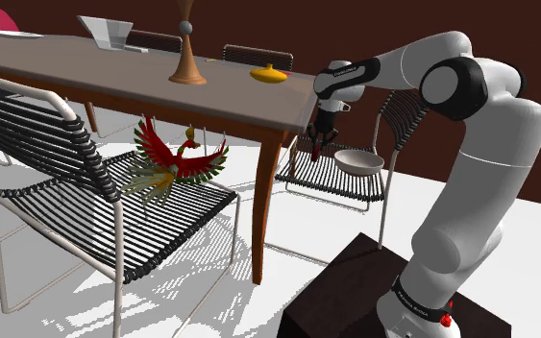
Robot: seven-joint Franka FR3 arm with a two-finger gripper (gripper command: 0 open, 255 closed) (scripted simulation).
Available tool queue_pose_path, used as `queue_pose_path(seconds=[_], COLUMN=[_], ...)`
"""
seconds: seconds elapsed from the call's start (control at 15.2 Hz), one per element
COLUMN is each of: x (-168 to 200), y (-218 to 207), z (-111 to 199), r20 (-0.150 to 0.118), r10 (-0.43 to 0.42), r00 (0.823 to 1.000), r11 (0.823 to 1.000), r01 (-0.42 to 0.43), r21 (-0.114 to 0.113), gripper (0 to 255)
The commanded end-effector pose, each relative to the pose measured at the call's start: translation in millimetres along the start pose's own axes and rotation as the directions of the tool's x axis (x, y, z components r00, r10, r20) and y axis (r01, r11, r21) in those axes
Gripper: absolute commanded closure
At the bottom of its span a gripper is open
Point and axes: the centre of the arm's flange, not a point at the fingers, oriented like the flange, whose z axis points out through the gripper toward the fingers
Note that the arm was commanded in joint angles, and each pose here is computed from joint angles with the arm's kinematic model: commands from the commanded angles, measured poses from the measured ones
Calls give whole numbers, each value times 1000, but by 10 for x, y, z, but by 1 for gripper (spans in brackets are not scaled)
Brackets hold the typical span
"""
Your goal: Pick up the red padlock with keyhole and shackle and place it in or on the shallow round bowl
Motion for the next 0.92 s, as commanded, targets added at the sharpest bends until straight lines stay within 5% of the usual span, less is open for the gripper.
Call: queue_pose_path(seconds=[0.0, 0.86], x=[-2, -27], y=[0, -15], z=[7, -573], r20=[1, 1], r10=[0, 0], r00=[1000, 1000], r11=[1000, 1000], r01=[0, 0], r21=[-1, -1], gripper=[255, 255])
